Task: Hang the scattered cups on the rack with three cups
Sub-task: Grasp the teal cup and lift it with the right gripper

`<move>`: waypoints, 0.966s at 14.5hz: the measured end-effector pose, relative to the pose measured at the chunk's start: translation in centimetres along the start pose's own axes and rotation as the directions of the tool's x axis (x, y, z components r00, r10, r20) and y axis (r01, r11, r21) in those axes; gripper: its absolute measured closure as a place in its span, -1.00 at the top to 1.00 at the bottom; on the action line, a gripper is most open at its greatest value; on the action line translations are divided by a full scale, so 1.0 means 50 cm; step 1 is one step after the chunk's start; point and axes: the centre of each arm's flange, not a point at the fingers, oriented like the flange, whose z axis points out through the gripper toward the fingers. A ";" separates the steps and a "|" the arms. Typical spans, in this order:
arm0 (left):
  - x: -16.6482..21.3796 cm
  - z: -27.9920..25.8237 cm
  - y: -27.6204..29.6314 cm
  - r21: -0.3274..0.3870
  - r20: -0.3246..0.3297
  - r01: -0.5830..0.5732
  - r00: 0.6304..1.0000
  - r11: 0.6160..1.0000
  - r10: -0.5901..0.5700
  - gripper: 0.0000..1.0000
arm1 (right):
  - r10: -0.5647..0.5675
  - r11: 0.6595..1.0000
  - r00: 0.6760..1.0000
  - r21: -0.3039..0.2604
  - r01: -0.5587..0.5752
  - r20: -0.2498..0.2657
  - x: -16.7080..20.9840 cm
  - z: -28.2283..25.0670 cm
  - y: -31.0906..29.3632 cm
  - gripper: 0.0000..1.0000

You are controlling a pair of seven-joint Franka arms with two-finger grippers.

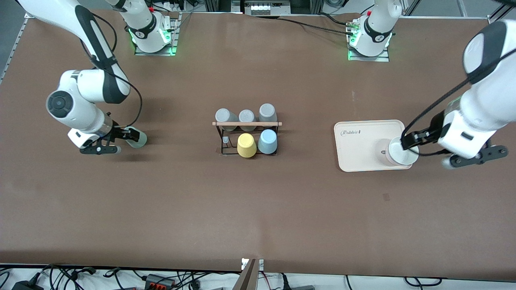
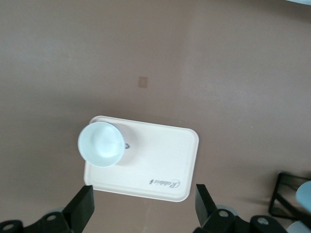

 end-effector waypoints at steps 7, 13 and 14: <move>-0.120 -0.083 -0.104 0.031 -0.024 -0.127 0.991 0.991 0.128 0.98 | 0.007 1.000 1.000 -0.001 -0.007 0.024 -0.013 0.023 -0.005 1.00; -0.159 -0.105 -0.127 0.034 -0.035 -0.168 0.985 0.985 0.170 1.00 | 0.011 1.000 0.999 -0.002 -0.010 0.043 -0.016 0.044 -0.003 0.81; -0.158 -0.106 -0.132 0.034 -0.036 -0.171 0.984 0.985 0.172 1.00 | 0.011 1.000 0.999 -0.002 -0.011 0.045 -0.017 0.044 -0.003 0.59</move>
